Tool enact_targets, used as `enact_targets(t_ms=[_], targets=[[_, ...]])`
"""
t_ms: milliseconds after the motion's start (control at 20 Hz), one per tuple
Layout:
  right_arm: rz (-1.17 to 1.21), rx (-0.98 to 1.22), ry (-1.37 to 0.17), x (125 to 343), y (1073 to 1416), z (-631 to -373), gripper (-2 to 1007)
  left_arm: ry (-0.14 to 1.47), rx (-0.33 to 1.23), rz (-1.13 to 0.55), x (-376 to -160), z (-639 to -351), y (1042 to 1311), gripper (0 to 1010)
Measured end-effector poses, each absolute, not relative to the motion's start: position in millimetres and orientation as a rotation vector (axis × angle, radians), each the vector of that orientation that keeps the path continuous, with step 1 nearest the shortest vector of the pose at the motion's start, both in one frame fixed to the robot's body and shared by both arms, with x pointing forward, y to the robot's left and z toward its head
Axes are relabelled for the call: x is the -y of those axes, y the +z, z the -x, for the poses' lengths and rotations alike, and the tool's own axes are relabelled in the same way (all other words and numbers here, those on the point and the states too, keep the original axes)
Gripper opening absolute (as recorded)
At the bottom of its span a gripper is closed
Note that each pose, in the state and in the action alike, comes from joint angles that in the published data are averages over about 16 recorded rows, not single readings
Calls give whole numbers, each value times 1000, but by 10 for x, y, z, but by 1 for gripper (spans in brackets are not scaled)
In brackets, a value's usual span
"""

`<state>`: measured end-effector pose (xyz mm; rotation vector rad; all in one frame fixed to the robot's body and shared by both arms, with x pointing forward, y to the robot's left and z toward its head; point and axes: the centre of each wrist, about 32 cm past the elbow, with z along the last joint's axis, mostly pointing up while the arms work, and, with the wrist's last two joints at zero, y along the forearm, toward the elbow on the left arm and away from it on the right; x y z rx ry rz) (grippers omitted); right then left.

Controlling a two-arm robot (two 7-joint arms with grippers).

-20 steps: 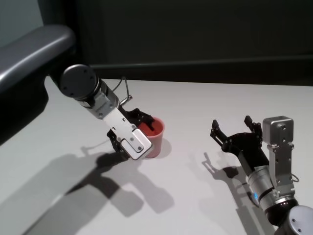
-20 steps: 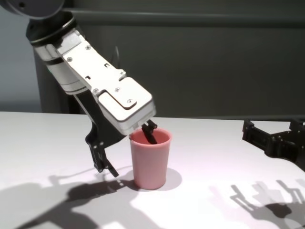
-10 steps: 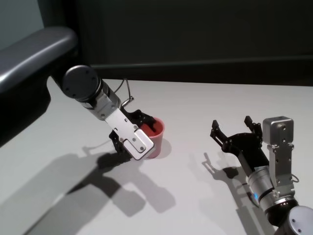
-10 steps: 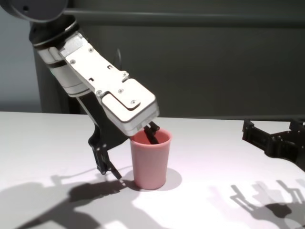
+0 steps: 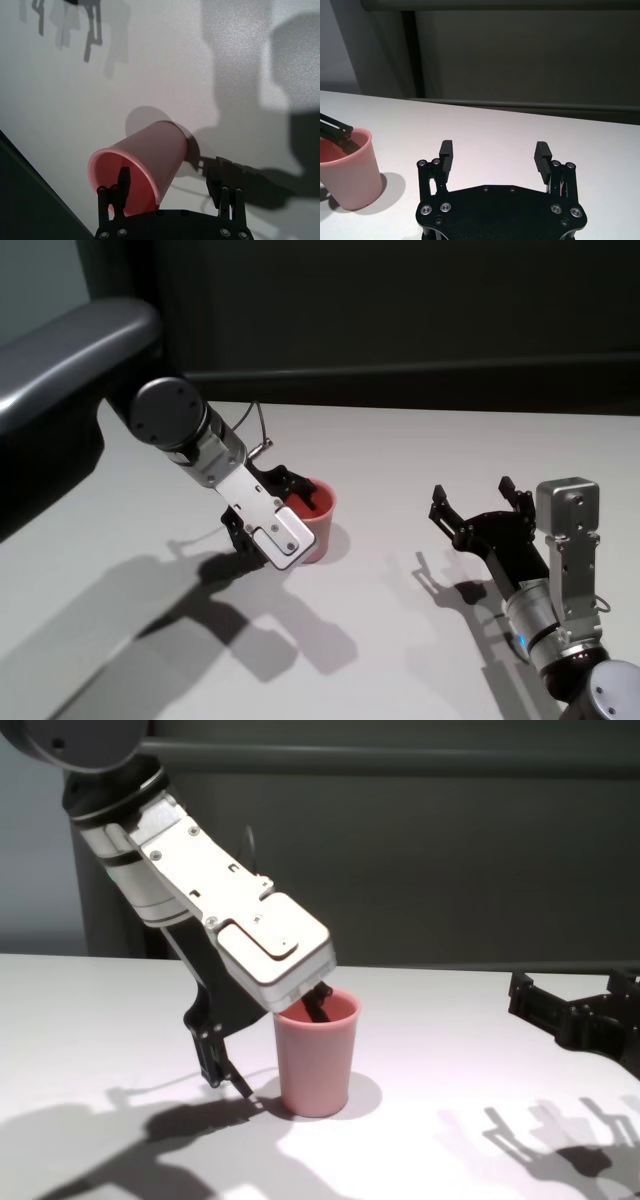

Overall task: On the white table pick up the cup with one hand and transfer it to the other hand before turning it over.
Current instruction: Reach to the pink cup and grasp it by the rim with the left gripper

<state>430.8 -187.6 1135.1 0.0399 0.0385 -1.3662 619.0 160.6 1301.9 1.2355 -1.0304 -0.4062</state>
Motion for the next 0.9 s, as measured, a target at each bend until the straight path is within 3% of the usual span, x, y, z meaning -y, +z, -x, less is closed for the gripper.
enact_targets(t_ms=[550, 900], targets=[[-40, -39, -1366, 1876, 11351, -4308, 1000, -405, 1030, -1236, -1610, -6190, 13022, 978], [-40, -39, -1366, 1876, 11351, -4308, 1000, -405, 1029, -1236, -1613, -6190, 13022, 860]])
